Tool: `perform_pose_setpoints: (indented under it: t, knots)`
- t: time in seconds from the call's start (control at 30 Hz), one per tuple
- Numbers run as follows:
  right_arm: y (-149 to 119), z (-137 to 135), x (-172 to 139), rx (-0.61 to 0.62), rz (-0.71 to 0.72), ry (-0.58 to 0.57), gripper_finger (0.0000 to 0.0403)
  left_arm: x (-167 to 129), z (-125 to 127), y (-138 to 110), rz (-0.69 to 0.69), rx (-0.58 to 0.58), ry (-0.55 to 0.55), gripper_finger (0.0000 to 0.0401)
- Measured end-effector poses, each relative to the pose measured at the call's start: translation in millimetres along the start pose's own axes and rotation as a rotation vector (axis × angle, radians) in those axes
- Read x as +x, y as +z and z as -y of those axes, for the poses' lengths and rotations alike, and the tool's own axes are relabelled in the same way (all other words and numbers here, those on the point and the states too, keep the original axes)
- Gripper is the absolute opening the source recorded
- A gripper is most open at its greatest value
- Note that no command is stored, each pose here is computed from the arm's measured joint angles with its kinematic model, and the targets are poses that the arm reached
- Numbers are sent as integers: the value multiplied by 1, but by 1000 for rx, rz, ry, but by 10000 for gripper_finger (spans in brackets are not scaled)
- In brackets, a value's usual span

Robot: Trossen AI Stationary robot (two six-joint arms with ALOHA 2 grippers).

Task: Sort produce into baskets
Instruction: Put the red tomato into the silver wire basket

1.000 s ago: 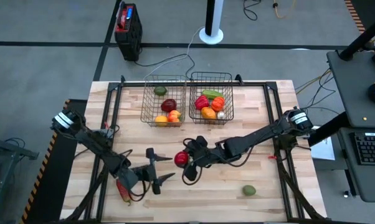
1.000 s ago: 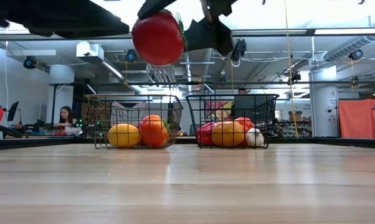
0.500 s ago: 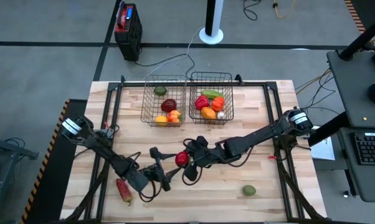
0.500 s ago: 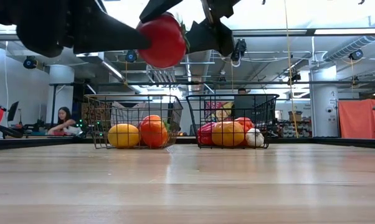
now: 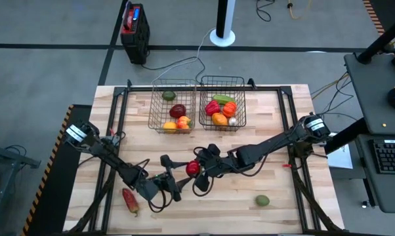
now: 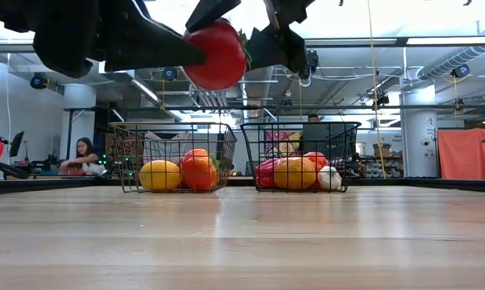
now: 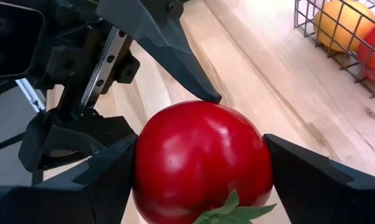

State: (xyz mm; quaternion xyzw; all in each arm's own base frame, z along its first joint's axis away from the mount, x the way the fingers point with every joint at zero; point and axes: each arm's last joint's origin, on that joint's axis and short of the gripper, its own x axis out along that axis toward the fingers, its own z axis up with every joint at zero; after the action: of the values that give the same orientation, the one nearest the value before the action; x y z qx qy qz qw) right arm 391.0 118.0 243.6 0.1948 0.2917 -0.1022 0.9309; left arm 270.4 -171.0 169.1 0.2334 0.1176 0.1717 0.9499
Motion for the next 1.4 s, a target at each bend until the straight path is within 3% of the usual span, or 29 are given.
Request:
perform_pose_setpoints:
  t: [0.43, 0.97, 1.4]
  knots:
    - [0, 0, 0, 7, -2, -2, 317, 0, 0, 0, 3, -42, -4, 286]
    - [7, 4, 2, 17, 24, 0, 318, 2, -1, 6, 4, -46, 26, 338]
    - [7, 5, 3, 3, 11, 18, 332, 4, -1, 6, 2, -31, 22, 310]
